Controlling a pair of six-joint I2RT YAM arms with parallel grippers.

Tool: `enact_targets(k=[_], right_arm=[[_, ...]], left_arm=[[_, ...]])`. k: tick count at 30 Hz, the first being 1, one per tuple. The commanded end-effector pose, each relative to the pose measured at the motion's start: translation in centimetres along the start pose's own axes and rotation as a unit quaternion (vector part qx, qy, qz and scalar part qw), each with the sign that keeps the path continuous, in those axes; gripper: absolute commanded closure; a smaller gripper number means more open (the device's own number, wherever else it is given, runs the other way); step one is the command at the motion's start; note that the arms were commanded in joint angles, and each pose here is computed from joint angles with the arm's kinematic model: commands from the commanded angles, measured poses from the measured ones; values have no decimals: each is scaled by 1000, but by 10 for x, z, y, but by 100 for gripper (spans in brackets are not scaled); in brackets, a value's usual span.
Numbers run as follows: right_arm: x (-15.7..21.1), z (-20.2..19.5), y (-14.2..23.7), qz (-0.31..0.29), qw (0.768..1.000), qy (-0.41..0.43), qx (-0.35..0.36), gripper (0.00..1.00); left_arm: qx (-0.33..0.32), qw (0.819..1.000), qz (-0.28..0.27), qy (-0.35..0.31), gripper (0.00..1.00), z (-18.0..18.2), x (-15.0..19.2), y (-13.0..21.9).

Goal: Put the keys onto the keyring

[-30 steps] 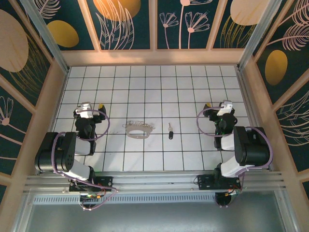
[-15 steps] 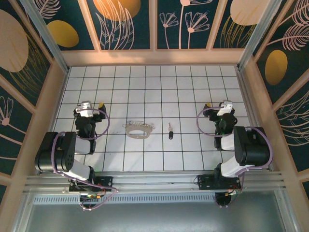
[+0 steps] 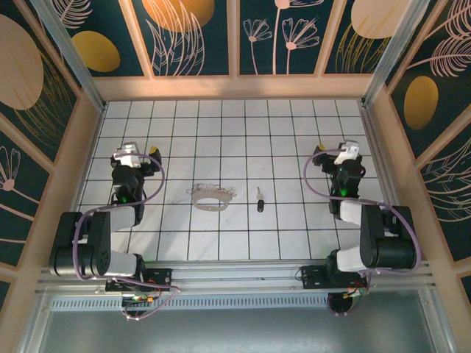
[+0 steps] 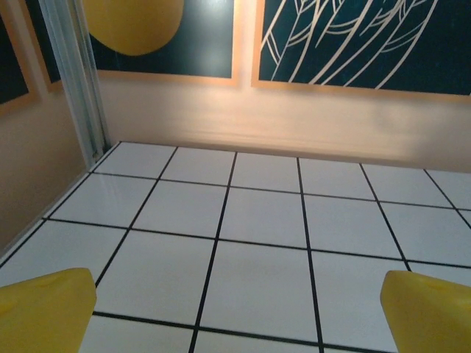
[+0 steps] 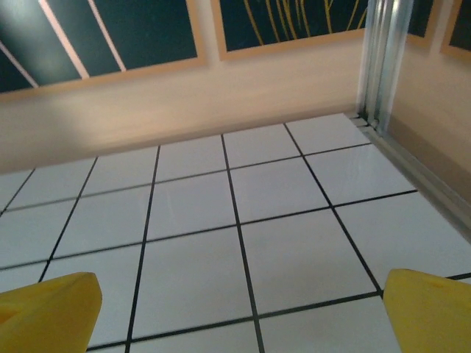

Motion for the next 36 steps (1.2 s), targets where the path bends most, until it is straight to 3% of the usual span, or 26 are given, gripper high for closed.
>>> enact_targets(k=[1, 6, 11, 18, 23, 28, 36], right_arm=[[-11, 0, 2, 19, 998, -49, 21, 1], [-45, -5, -1, 31, 986, -136, 87, 1], [-58, 13, -7, 78, 985, -153, 9, 1], [-33, 78, 3, 168, 965, -126, -158, 11], [-3, 132, 23, 218, 946, -89, -223, 14], [25, 156, 37, 252, 936, -76, -234, 14], [52, 160, 34, 279, 930, -94, -218, 15]], left_arm=[[8, 1000, 15, -4, 1, -3, -11, -2], [64, 997, 22, 38, 1, -13, -39, -8], [112, 985, 46, 127, 1, -23, -55, -9], [174, 959, 113, 195, 1, -51, -46, 5], [224, 934, 155, 231, 2, -73, -31, 23], [240, 918, 169, 268, 2, -87, -17, 46], [260, 899, 231, 267, 2, -136, 12, 61]])
Point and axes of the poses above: each hand's point on the last joint's axis, 136 mm out from that joint toward the fingers, its own y axis back along the fingers, its own z axis along the line the jaws close on, x = y × z, the point moved 9 cm from there along y, back along the fingers, and after that the axes turned 3 degrees about -y, right-handed, at the moved point
